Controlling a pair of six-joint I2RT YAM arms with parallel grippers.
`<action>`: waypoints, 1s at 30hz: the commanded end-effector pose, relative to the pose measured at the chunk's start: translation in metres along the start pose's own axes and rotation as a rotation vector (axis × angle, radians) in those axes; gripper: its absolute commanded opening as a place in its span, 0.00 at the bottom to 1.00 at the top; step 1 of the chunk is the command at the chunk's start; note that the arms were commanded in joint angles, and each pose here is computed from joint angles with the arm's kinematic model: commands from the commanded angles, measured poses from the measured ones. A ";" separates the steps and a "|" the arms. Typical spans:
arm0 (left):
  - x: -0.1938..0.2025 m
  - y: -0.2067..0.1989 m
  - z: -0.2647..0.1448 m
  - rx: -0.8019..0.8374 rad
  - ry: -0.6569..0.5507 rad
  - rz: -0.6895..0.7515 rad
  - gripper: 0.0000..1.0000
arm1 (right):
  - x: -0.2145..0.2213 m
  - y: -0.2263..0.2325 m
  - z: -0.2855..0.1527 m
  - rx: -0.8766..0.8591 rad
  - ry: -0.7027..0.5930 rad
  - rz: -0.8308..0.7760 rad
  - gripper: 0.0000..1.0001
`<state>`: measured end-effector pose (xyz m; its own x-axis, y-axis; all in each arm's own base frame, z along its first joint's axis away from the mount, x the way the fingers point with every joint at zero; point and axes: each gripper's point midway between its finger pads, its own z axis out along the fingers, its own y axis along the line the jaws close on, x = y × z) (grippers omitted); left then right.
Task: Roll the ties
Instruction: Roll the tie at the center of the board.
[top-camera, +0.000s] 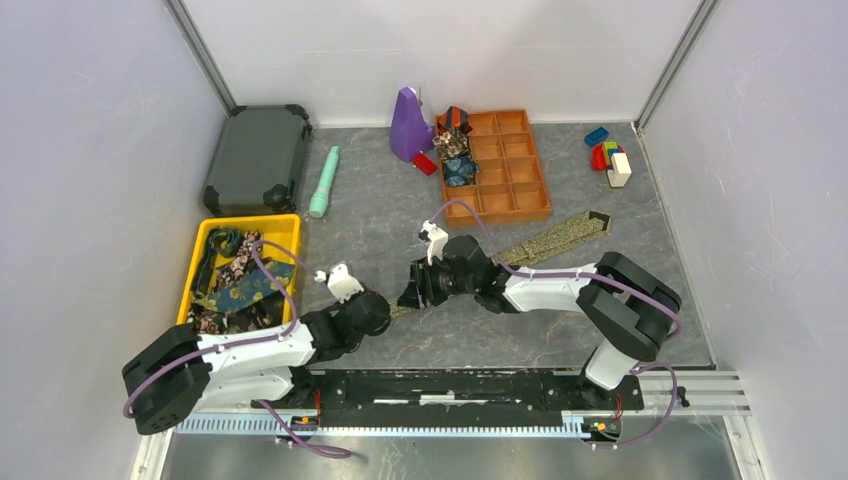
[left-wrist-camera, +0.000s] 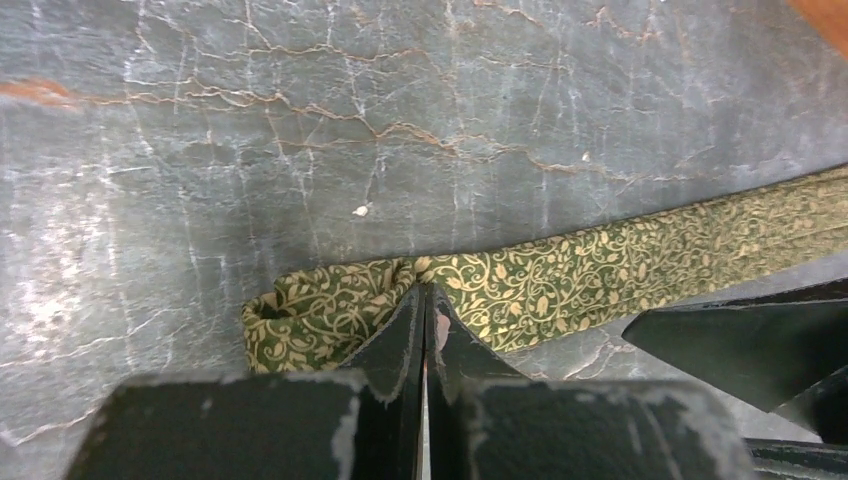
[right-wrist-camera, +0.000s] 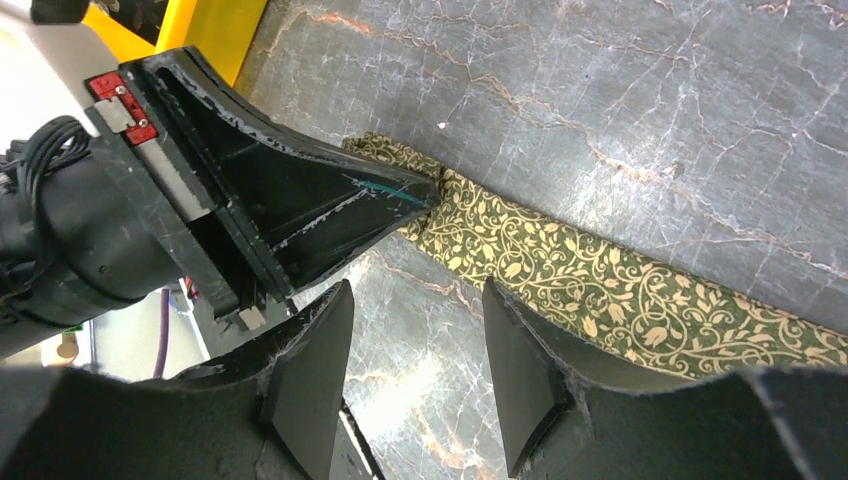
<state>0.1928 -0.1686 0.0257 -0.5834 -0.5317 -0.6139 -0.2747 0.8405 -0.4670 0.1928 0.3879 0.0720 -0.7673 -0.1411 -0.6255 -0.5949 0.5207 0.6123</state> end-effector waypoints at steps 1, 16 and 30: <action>0.000 -0.012 0.005 0.119 -0.030 -0.054 0.02 | -0.011 0.012 -0.009 -0.034 -0.046 -0.026 0.57; 0.004 -0.002 0.002 0.218 -0.050 -0.079 0.02 | -0.009 0.011 -0.010 -0.031 -0.042 -0.031 0.57; -0.056 -0.036 -0.045 0.170 -0.110 0.033 0.07 | -0.027 0.024 -0.008 -0.046 -0.060 -0.046 0.58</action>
<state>0.2016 -0.1859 0.0960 -0.5059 -0.6132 -0.6066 -0.0940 0.7383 -0.6679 0.1912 0.3856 0.0794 -0.7624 -0.1407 -0.6316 -0.6004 0.5177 0.6095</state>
